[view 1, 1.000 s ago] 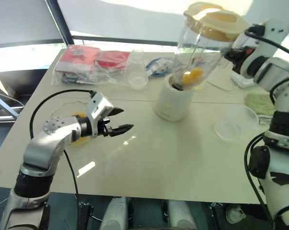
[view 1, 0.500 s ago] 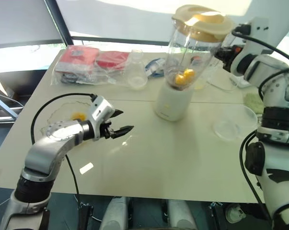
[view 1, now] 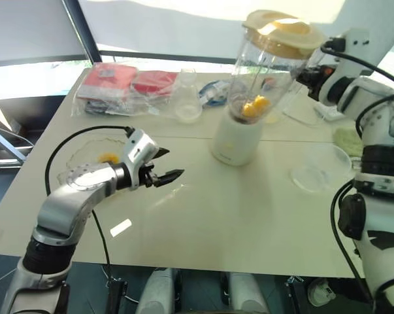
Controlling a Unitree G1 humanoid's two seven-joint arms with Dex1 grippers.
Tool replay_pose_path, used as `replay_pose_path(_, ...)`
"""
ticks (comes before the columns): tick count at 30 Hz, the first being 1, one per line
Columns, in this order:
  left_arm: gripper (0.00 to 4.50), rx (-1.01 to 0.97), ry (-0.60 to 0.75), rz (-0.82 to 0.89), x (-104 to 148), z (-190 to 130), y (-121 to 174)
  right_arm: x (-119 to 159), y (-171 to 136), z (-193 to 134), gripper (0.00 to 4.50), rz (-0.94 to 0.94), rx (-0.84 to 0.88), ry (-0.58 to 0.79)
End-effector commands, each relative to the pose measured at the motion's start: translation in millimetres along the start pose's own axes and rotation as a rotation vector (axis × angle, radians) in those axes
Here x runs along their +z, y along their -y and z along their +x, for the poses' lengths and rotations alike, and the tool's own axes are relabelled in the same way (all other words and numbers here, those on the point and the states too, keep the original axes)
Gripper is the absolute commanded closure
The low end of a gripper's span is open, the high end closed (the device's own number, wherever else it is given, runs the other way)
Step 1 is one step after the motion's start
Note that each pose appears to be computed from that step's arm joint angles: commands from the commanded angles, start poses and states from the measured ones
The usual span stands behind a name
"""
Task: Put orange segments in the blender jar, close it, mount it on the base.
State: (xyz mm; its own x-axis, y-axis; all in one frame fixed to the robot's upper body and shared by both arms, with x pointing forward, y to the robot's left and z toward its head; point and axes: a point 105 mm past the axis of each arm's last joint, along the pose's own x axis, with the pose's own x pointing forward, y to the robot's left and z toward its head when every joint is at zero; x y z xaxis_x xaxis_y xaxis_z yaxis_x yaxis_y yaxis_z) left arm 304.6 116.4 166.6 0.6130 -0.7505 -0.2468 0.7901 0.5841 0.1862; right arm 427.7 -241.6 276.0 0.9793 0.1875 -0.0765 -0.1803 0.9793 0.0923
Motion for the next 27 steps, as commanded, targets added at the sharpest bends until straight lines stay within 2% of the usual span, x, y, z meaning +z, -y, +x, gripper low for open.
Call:
replay_pose_path(1, 0.79, 0.001, 0.025, 0.038, 9.1, 1.9, 0.1, 9.1, 11.1, 5.2, 3.65, -0.017, -0.05, 0.036)
replay_pose_path(6, 0.79, 0.014, 0.026, 0.039, 8.8, 0.9, -0.5, 14.4, 11.0, 11.7, 3.65, -0.047, -0.04, 0.039)
replay_pose_path(12, 0.79, 0.028, 0.023, 0.038, 6.5, 0.6, -0.7, 0.7, -5.1, 13.0, 3.65, -0.129, 0.029, -0.015)
replay_pose_path(19, 0.79, 0.026, 0.019, 0.033, 4.0, 1.5, 1.5, -28.2, -18.6, 6.7, 3.65, -0.084, 0.02, -0.072)
replay_pose_path(27, 0.79, 0.027, 0.022, 0.034, 4.9, 4.6, -0.3, -31.1, -25.6, 2.8, 3.65, -0.051, -0.03, -0.072)
